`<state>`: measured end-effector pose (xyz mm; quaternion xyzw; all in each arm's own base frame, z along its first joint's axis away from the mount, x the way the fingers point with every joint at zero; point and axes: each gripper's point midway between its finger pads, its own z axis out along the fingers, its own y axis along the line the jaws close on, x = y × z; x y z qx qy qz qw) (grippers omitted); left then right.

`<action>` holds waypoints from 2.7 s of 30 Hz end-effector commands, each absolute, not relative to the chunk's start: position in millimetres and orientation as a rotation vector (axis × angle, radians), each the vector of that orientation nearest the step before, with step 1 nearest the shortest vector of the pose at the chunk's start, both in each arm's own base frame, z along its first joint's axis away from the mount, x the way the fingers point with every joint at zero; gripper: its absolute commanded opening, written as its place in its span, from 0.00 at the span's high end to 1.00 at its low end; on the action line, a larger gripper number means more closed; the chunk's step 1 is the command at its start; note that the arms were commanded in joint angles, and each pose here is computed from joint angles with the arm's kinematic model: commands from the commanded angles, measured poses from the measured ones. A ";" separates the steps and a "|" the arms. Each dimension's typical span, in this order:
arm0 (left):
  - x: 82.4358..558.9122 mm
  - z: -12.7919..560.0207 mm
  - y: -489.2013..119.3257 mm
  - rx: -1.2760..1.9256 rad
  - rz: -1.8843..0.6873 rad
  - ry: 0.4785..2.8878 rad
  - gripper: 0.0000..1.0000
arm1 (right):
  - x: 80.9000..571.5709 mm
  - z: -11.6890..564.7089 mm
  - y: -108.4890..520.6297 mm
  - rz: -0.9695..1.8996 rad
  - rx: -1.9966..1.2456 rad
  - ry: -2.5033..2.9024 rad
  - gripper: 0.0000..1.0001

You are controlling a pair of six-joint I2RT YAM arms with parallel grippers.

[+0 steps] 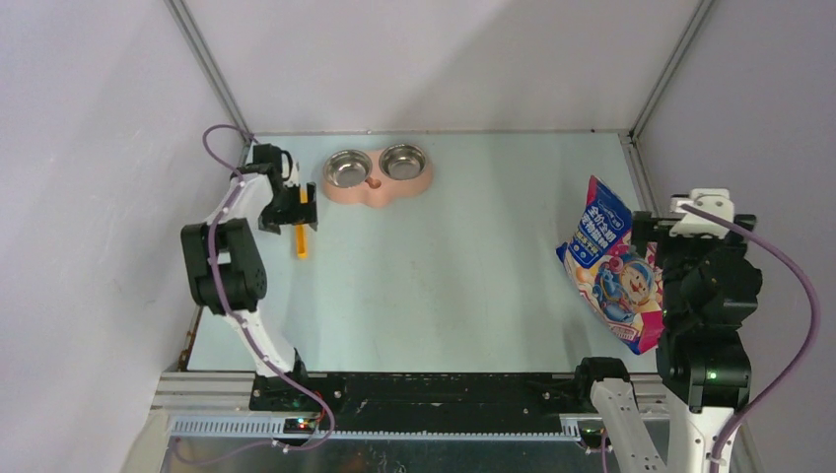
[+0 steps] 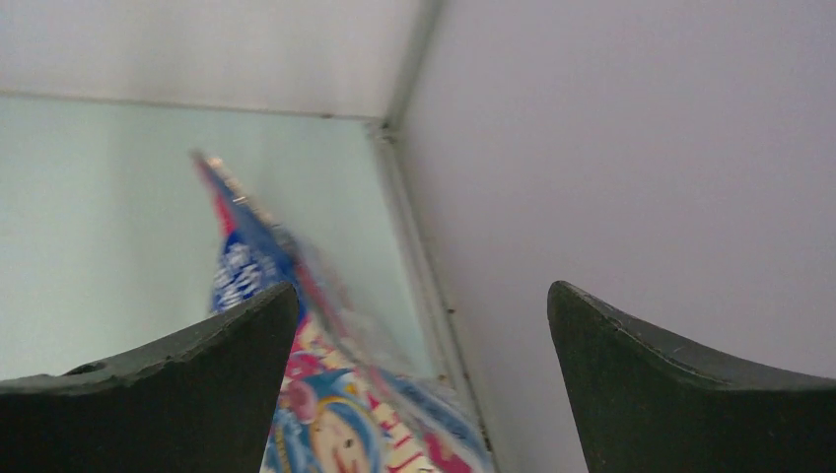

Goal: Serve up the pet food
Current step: Place the spatula at the center of the board, then move the pet food bag to the center of the board.

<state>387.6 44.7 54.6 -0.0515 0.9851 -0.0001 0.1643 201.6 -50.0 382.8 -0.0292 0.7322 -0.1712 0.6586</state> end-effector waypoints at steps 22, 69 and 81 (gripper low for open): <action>325.6 192.7 -154.2 0.901 -0.089 2.255 0.00 | 236.5 339.4 -189.4 -0.597 0.162 1.960 0.11; 284.0 152.7 -515.6 1.183 -1.120 2.190 0.00 | 202.3 61.8 -244.3 -0.323 0.134 2.562 0.35; 267.0 134.3 -560.9 0.947 -1.506 2.252 0.01 | 201.7 49.9 -222.3 -0.170 0.130 2.585 0.35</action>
